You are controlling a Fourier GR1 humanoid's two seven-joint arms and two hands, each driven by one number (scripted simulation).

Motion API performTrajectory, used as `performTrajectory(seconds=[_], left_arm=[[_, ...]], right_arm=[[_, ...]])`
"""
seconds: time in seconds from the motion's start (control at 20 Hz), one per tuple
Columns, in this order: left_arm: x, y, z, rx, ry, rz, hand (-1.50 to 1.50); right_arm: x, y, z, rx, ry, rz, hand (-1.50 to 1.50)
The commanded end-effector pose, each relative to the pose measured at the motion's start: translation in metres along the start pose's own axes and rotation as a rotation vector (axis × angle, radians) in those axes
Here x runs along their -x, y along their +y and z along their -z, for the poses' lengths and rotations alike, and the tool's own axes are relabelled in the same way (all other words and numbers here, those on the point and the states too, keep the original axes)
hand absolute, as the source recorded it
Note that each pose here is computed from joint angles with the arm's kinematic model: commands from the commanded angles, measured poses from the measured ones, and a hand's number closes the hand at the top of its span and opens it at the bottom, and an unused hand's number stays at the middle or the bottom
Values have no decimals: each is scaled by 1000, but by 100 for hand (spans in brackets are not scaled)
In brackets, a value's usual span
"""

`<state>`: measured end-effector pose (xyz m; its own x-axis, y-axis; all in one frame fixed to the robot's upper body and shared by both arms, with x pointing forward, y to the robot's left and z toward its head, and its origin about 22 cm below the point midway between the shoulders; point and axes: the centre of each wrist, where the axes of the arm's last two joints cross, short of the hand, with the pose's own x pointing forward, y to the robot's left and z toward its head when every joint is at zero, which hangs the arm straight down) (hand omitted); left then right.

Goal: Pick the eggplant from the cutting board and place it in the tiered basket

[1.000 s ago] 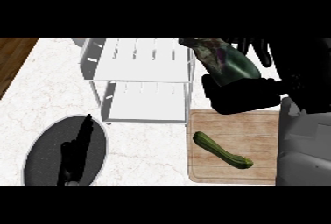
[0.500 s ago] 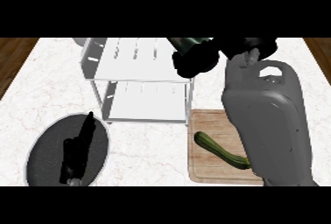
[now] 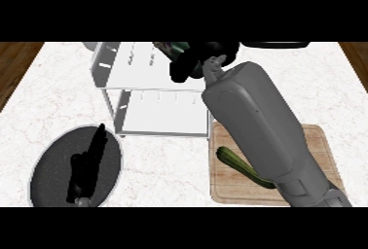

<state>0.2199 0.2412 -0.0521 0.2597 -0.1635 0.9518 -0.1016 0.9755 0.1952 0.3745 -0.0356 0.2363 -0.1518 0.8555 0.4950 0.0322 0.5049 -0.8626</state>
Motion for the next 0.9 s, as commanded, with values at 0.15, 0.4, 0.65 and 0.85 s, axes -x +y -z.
performTrajectory(seconds=[0.15,0.4,0.65,0.85], left_arm=[[-13,-1,-1,9,-18,4,0],[2,0,6,27,-4,4,0],[1,4,-5,22,-6,-10,0],[9,-4,-7,-1,3,-8,0]], right_arm=[[30,49,22,-24,51,86,150],[34,46,26,-81,144,358,-150],[26,39,28,-80,91,543,-150],[55,42,32,-16,65,711,-150]])
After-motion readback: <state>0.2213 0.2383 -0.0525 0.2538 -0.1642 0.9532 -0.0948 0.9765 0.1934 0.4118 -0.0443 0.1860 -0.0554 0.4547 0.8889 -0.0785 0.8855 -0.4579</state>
